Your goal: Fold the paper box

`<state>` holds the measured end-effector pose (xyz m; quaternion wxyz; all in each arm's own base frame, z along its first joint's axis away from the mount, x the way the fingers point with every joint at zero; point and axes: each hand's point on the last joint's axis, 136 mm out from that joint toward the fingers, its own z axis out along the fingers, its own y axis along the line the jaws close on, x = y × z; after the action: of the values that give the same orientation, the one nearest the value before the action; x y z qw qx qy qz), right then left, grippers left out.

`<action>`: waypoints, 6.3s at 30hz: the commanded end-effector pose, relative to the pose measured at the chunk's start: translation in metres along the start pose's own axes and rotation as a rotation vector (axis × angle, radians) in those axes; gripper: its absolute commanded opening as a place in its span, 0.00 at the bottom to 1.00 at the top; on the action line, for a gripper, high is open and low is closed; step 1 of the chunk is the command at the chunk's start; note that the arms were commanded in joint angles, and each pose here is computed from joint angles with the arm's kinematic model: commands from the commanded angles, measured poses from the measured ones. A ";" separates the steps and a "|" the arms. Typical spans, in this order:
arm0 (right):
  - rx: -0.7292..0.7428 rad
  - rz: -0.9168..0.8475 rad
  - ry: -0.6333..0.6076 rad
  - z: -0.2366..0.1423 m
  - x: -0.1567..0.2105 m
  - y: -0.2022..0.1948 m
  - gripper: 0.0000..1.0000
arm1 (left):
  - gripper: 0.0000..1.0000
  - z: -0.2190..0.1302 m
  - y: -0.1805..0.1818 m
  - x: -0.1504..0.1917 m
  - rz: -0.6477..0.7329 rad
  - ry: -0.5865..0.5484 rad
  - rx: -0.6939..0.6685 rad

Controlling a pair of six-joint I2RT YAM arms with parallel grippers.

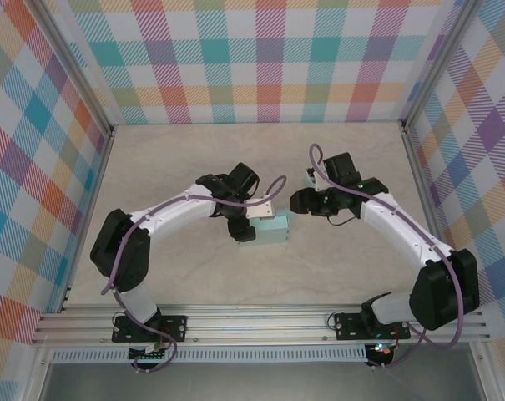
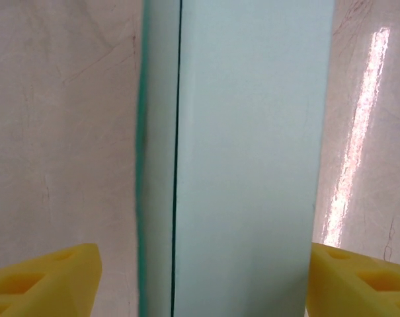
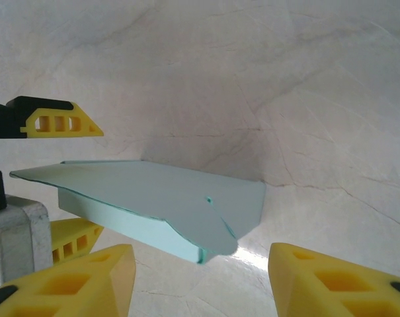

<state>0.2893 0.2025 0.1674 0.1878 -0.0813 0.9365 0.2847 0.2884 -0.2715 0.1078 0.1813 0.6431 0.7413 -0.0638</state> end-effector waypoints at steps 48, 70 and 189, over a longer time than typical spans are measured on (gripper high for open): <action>0.127 -0.159 0.102 0.026 0.015 0.007 0.55 | 0.60 -0.002 0.001 0.003 -0.043 -0.032 -0.018; 0.127 -0.297 0.075 0.024 0.022 0.000 0.64 | 0.58 -0.003 -0.001 0.004 -0.012 -0.021 -0.049; 0.150 -0.155 0.141 0.050 0.017 0.025 0.00 | 0.48 -0.091 0.049 0.039 -0.680 -0.076 -0.512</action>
<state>0.2810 0.2458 0.1263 0.1468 -0.1603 0.9576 0.1892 0.3047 -0.1972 0.1808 0.3265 0.3016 0.8951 0.0356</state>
